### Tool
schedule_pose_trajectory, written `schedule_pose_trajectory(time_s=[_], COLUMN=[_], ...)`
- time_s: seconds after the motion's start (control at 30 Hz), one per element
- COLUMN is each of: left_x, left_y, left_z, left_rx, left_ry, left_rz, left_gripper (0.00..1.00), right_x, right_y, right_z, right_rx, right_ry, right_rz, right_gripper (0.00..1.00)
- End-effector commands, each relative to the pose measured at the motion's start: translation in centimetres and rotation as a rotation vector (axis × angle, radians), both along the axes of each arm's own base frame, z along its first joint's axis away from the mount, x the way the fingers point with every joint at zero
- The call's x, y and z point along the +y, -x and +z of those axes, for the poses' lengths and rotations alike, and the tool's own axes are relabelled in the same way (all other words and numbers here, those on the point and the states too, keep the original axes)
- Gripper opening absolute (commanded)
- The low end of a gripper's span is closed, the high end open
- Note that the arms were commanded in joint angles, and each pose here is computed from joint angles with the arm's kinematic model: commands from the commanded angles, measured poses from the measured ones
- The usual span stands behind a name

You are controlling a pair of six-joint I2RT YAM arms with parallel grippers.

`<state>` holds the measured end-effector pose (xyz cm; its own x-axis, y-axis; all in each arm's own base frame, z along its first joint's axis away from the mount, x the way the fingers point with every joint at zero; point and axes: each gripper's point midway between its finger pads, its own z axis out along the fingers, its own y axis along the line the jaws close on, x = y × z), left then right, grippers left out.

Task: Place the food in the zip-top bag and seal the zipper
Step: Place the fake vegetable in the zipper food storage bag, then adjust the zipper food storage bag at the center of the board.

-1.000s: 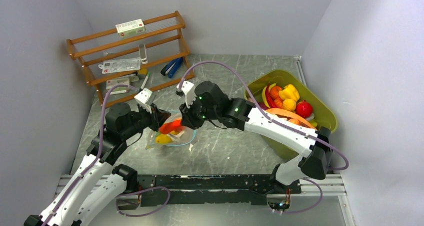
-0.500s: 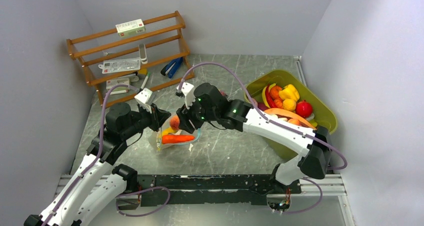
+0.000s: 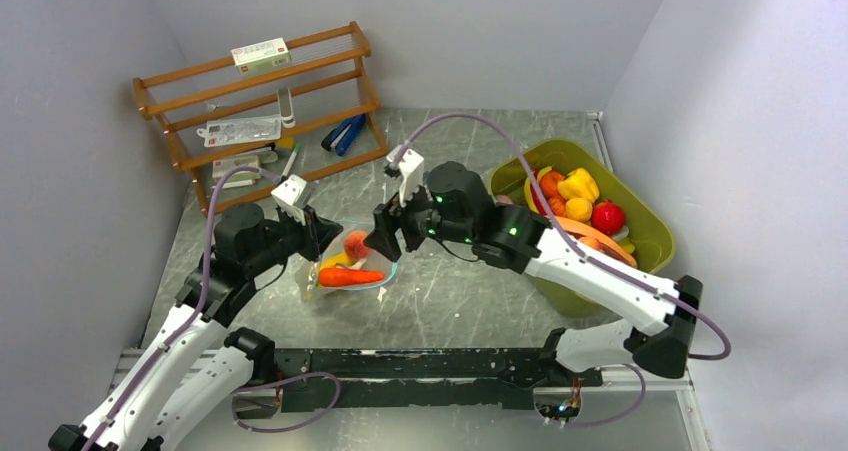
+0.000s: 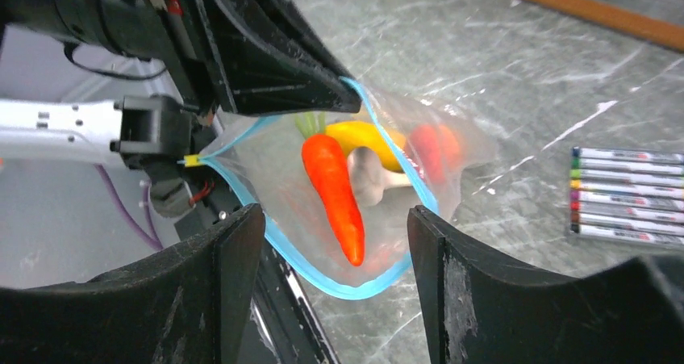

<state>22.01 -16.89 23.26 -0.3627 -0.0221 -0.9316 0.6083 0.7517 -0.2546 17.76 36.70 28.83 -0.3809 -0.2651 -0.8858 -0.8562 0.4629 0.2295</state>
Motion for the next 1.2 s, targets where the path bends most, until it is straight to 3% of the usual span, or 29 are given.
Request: schedule_pose_trajectory(time_s=[0.0, 0.2, 0.4, 0.5, 0.83, 1.03, 1.1, 1.17], left_x=[0.0, 0.3, -0.3, -0.6, -0.5, 0.1, -0.1, -0.3], left_y=[-0.3, -2.1, -3.0, -3.4, -3.6, -3.7, -3.5, -3.3], left_z=[0.7, 1.2, 2.2, 3.1, 1.9, 1.6, 1.9, 2.1], left_rx=[-0.011, 0.03, 0.11, 0.122, 0.147, 0.145, 0.139, 0.134], left_ry=[0.022, 0.042, 0.088, 0.122, 0.109, 0.08, 0.09, 0.097], left_rz=[0.011, 0.102, 0.133, 0.148, 0.162, 0.186, 0.171, 0.155], left_gripper=[0.07, 0.07, 0.07, 0.07, 0.07, 0.07, 0.07, 0.07], right_x=[-1.9, -6.2, -7.6, -7.7, -3.3, -2.6, -2.6, -2.7], right_y=[-1.7, -4.3, -4.1, -3.8, -2.3, -1.8, -1.9, -1.9], right_z=[2.8, 3.3, -0.3, -2.2, -8.2, -11.1, -11.5, -11.1], right_rx=[-0.039, 0.008, 0.298, 0.455, 0.657, 0.663, 0.662, 0.649], right_ry=[-0.074, -0.107, -0.277, -0.294, -0.26, -0.211, -0.2, -0.194], right_rz=[-0.168, -0.5, -0.764, -0.874, -0.797, -0.769, -0.775, -0.773], right_gripper=[0.66, 0.66, 0.59, 0.56, 0.48, 0.48, 0.39, 0.2])
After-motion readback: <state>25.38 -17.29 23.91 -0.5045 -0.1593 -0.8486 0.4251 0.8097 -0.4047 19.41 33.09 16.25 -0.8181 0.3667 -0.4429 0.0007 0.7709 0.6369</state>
